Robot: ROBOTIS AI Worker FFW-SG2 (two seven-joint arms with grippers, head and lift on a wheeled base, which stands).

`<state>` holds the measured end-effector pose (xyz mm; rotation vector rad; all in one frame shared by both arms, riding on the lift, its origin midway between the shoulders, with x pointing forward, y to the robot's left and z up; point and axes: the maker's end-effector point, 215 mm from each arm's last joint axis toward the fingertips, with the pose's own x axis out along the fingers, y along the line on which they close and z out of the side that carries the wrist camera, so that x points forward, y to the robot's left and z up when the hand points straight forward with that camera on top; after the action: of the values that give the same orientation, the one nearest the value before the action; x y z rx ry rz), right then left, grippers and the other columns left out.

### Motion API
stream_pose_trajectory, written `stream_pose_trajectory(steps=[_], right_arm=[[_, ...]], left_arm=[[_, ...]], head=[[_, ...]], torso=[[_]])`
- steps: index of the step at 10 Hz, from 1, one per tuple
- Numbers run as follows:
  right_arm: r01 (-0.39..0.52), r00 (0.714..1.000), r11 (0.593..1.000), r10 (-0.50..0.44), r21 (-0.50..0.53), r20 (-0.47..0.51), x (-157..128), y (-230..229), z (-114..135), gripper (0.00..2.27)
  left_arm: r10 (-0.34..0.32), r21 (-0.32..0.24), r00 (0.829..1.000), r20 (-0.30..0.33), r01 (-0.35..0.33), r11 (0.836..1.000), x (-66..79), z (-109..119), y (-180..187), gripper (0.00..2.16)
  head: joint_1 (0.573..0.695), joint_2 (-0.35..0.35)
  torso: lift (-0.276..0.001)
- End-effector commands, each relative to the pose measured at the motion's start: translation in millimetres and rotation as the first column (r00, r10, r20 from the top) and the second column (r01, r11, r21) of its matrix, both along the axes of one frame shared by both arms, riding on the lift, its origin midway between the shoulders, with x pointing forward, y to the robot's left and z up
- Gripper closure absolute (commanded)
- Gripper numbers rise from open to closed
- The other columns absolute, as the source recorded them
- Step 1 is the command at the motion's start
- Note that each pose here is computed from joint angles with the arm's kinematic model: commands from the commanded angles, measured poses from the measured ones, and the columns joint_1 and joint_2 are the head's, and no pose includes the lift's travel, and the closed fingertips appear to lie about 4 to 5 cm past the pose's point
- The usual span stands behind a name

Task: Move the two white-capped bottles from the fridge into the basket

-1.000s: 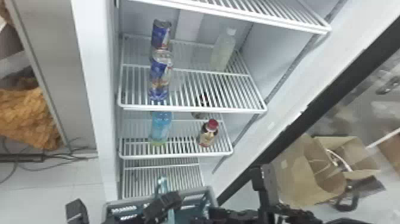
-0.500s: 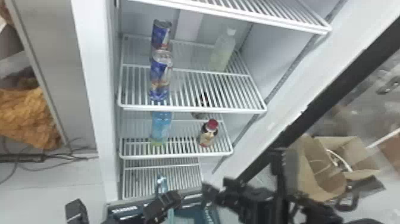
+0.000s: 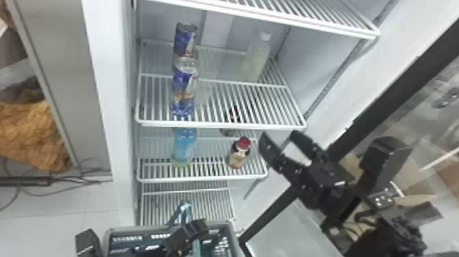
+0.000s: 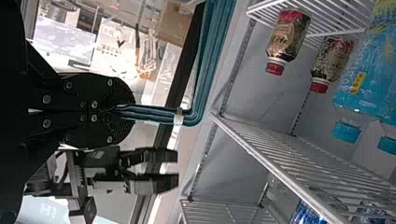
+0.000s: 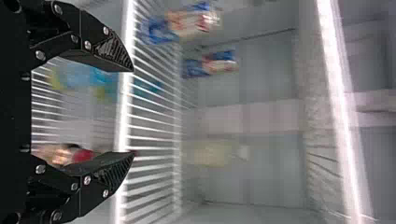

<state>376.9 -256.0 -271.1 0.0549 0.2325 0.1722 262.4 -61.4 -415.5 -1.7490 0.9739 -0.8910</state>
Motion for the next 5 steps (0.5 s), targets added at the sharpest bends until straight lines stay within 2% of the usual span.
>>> stream_pose_trajectory(steps=[1,4,5], right_arm=[[0.015,0.997,1.0,-0.015,0.007,0.071,13,-8,16,0.38],[0.014,0.986,1.0,-0.019,0.027,0.166,40,-12,26,0.14],[0.014,0.984,0.999,-0.022,0.048,0.179,51,-12,19,0.11]], left_arm=[[-0.009,-0.002,1.0,-0.001,0.009,1.0,-2.5,0,-1,1.16],[-0.011,-0.005,1.0,-0.001,0.011,1.0,-2.9,1,-1,1.16],[-0.009,-0.002,1.0,-0.001,0.009,1.0,-2.4,0,0,1.16]], head=[[0.695,-0.35],[0.695,-0.35],[0.695,-0.35]], torso=[[0.0],[0.0],[0.0]])
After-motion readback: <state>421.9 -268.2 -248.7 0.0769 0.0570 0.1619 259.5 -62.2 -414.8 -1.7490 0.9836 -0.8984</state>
